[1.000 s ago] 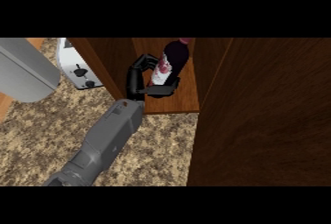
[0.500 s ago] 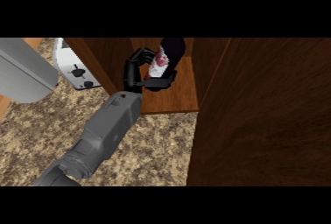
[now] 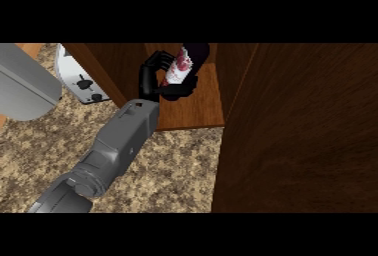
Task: Pick up the wine, place it into the cabinet and close the cabinet
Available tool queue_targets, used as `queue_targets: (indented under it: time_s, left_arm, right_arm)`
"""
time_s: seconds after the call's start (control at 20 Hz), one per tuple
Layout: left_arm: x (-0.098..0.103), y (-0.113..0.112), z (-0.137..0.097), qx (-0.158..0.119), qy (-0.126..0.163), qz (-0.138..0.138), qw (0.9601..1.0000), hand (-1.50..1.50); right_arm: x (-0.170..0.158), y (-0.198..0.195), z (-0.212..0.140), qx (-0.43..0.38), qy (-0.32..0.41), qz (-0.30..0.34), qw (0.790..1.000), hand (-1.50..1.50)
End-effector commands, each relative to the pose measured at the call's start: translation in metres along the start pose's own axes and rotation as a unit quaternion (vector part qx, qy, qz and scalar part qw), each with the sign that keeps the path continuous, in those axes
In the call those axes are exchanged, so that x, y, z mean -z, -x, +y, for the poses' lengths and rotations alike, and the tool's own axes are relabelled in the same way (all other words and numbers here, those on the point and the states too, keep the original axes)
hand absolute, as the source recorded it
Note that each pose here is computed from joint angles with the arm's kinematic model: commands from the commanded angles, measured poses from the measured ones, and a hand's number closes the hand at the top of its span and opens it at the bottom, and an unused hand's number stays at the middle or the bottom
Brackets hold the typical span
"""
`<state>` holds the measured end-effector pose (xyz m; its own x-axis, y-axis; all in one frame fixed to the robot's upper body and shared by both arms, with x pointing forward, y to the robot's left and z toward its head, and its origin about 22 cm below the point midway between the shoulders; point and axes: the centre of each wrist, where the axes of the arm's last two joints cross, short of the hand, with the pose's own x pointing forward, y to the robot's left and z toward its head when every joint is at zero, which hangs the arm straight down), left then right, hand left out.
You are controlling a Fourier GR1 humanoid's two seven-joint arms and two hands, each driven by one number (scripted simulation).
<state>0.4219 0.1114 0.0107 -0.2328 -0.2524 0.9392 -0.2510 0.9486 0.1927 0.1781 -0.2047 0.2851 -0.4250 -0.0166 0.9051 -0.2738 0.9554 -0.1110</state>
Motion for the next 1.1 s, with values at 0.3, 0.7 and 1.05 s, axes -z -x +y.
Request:
queue_targets:
  time_s: [0.3,0.7,1.05]
  left_arm:
    - [0.01,-0.003,0.009,0.048,-0.026,0.033,0.9979,1.5]
    - [-0.005,0.008,0.003,-0.093,-0.028,0.075,0.9924,1.5]
    - [-0.037,0.046,0.017,-0.15,-0.024,0.12,0.9811,1.5]
  right_arm:
    - [-0.002,-0.001,0.011,0.012,-0.032,-0.01,0.999,-1.5]
    - [-0.002,-0.005,0.003,0.018,-0.023,-0.013,0.999,-1.5]
    - [-0.008,-0.003,0.007,0.024,-0.035,-0.012,0.999,-1.5]
